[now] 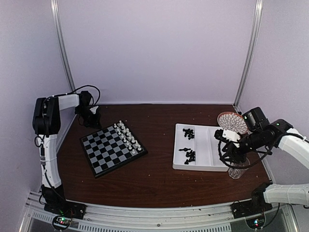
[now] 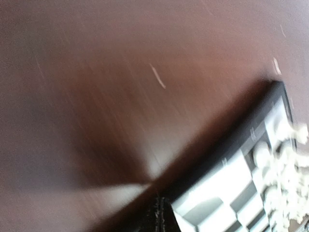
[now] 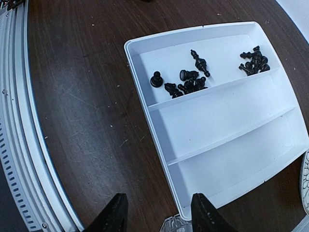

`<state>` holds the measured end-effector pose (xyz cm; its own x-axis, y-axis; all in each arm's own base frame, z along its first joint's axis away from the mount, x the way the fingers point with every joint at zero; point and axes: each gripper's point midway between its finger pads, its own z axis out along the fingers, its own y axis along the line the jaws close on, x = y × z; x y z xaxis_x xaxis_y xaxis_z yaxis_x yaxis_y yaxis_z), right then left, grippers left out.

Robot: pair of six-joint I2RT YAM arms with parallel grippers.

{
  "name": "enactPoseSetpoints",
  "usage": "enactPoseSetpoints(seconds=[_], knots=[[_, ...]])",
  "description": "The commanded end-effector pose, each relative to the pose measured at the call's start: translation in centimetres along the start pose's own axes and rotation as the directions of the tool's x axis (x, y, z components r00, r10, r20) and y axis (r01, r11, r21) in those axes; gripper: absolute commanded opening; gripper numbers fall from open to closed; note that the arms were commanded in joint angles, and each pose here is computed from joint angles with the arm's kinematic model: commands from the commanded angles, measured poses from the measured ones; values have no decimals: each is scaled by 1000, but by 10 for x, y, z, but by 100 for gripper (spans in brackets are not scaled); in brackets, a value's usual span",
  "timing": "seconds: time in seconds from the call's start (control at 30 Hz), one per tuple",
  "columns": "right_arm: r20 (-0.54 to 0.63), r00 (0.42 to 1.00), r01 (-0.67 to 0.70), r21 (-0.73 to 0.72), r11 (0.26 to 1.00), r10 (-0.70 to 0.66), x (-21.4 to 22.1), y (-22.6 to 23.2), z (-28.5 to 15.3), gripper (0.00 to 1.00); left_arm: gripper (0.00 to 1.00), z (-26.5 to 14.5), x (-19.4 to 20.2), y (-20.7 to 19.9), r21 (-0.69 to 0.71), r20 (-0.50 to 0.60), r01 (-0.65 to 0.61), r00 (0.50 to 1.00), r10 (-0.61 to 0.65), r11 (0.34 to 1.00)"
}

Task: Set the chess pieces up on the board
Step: Position the chessboard at the center of the board.

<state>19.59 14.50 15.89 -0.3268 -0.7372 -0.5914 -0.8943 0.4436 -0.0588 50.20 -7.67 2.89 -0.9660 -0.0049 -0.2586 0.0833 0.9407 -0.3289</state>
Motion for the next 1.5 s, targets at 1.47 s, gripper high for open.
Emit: enactPoseSetpoints(seconds=[1.47], knots=[[7,1000,24,13,1000,-24,-1,1,7,49,0,-41,69,46,-336,-201,-85,980,17,938]])
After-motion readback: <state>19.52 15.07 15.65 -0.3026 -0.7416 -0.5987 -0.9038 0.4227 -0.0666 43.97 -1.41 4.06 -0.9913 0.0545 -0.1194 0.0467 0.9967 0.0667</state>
